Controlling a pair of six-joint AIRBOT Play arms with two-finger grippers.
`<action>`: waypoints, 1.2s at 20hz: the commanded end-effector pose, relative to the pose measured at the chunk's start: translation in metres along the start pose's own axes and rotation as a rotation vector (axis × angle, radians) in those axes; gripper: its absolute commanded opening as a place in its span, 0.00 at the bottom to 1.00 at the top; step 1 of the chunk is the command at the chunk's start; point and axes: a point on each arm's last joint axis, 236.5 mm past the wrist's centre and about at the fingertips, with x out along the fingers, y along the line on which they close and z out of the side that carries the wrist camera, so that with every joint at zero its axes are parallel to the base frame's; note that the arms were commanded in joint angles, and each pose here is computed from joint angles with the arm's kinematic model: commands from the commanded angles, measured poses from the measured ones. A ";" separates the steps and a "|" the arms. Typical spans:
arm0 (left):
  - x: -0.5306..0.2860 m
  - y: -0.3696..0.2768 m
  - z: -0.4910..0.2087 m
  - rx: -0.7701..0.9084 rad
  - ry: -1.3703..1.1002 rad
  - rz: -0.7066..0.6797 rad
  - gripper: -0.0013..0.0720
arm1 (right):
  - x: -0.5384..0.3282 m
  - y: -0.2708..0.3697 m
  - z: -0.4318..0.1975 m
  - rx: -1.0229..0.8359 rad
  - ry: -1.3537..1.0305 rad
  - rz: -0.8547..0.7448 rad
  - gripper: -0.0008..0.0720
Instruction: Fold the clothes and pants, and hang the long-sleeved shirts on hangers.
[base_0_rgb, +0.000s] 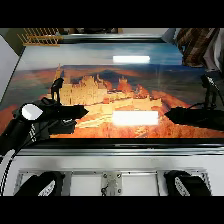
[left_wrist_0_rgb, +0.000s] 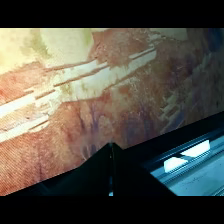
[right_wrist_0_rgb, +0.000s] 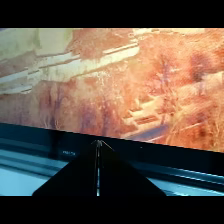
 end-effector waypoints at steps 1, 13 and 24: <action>0.000 0.000 0.000 -0.001 -0.001 0.000 0.03 | 0.001 0.000 -0.001 0.001 0.003 0.000 0.04; -0.088 0.118 0.064 0.206 -0.100 0.582 0.96 | 0.001 0.000 -0.001 0.001 0.004 0.000 0.04; -0.004 0.226 -0.038 0.174 0.367 0.793 0.95 | 0.001 0.000 -0.001 0.001 0.004 0.000 0.04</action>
